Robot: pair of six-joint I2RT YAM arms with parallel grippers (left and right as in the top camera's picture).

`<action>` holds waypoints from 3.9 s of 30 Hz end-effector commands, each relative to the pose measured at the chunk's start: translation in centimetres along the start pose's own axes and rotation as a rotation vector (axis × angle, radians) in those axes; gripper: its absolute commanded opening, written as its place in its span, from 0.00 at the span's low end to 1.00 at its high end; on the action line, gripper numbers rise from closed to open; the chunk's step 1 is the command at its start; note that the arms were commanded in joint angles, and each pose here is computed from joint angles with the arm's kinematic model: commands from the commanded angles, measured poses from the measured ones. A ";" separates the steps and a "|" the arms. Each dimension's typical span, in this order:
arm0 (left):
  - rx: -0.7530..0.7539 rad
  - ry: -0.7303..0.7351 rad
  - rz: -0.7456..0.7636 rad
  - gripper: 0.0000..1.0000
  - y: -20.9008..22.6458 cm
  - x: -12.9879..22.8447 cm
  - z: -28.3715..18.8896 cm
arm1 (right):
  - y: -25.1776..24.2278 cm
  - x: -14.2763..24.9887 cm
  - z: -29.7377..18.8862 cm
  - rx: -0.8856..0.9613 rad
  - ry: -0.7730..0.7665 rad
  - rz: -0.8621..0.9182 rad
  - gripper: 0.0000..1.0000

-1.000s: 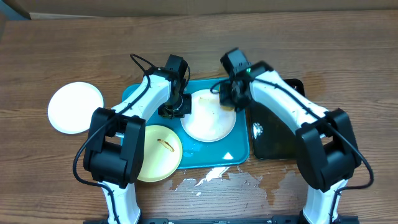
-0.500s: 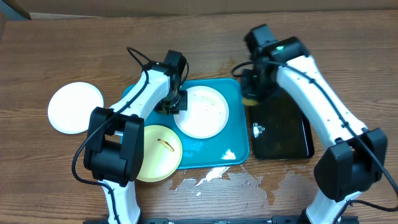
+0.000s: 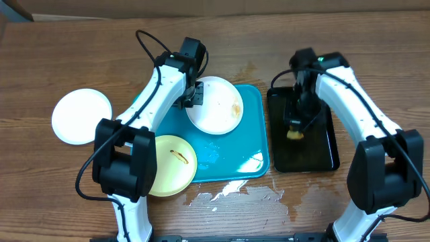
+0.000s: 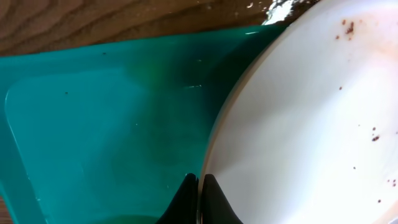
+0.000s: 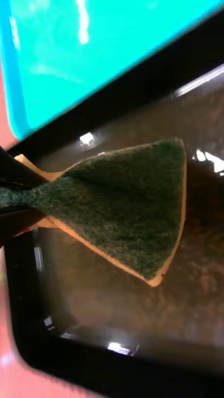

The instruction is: Clean dirty plates on tray and stack at the side

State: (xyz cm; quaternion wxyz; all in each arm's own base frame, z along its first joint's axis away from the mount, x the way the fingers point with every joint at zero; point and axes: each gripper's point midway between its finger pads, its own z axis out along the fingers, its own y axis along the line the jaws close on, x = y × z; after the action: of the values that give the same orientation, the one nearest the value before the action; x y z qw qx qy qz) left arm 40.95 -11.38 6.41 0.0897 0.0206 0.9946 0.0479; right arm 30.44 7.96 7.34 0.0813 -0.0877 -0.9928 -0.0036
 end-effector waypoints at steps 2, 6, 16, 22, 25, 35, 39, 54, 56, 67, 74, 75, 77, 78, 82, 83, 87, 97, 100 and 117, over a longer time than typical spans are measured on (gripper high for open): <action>-0.105 -0.044 0.080 0.04 0.6 -1.0 -0.5 | -0.2 1.0 2.5 -0.001 0.022 -0.020 0.13; -0.171 -0.081 0.124 0.04 0.8 -1.7 -1.5 | -0.3 0.9 4.0 -0.005 0.012 -0.021 0.45; -0.361 -0.160 0.225 0.04 0.2 -2.6 -4.9 | 0.3 -1.2 4.2 -0.030 -0.075 -0.026 0.68; -0.519 -0.206 0.282 0.04 0.3 -2.5 -6.5 | -1.1 -2.4 4.5 0.050 -0.141 0.043 0.73; -0.642 -0.275 0.272 0.04 0.7 -3.0 -8.2 | -1.2 -2.3 4.7 0.050 -0.141 0.045 0.71; -0.739 -0.385 0.275 0.04 -1.1 -2.7 -10.8 | -1.3 -2.1 4.8 0.053 -0.133 0.045 0.71; -0.833 -0.515 0.149 0.04 -0.5 -2.6 -13.6 | -1.3 -2.1 4.8 0.054 -0.133 0.044 0.71; -0.637 -0.562 -0.034 0.04 0.1 -1.2 -17.0 | -1.3 -2.1 4.8 0.054 -0.133 0.041 0.72; -0.512 -0.446 0.052 0.04 -1.1 -0.9 -14.8 | -1.3 -2.1 4.8 0.055 -0.130 0.041 0.72; 0.108 -0.063 0.088 0.04 -1.8 0.7 -8.7 | -1.0 -1.8 4.9 0.039 -0.119 0.041 0.72; 0.119 -0.040 0.091 0.04 -2.3 1.8 -5.6 | -0.6 -1.6 4.9 0.016 -0.107 0.039 0.72; 0.119 -0.040 0.092 0.04 -2.5 1.9 -5.0 | -0.6 -1.6 4.9 0.016 -0.107 0.039 0.72; 0.114 -0.040 0.075 0.04 -2.6 2.2 -3.8 | -0.7 -1.6 5.0 0.017 -0.105 0.039 0.72; 0.114 -0.043 0.057 0.04 -2.6 2.5 -2.7 | -0.7 -1.5 5.1 0.018 -0.102 0.039 0.72; 0.120 -0.060 0.041 0.04 -2.8 2.7 -1.1 | -0.7 -1.5 5.4 0.018 -0.103 0.039 0.72; 0.121 -0.064 0.041 0.04 -2.8 2.7 -0.8 | -0.7 -1.5 5.4 0.017 -0.106 0.039 0.72; 0.125 -0.071 0.041 0.13 -3.0 2.8 -0.3 | -0.7 -1.5 5.9 0.014 -0.111 0.039 0.71; 0.123 -0.067 0.046 0.39 -2.9 3.2 0.5 | -0.2 -2.8 5.8 -0.009 -0.163 0.037 0.11; 0.123 -0.066 0.046 0.40 -2.9 3.3 0.5 | -0.2 -2.7 5.8 -0.009 -0.162 0.038 0.48; 0.093 0.029 0.057 0.26 -3.1 4.7 4.5 | -0.4 -2.9 4.4 -0.010 -0.150 0.049 0.04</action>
State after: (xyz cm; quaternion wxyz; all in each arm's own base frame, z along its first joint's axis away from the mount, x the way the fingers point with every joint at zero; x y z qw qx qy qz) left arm 37.81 -13.91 2.98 0.1002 0.0488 0.9938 -0.0010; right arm 31.06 7.02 0.91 0.0252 -0.1068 -0.9939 0.0097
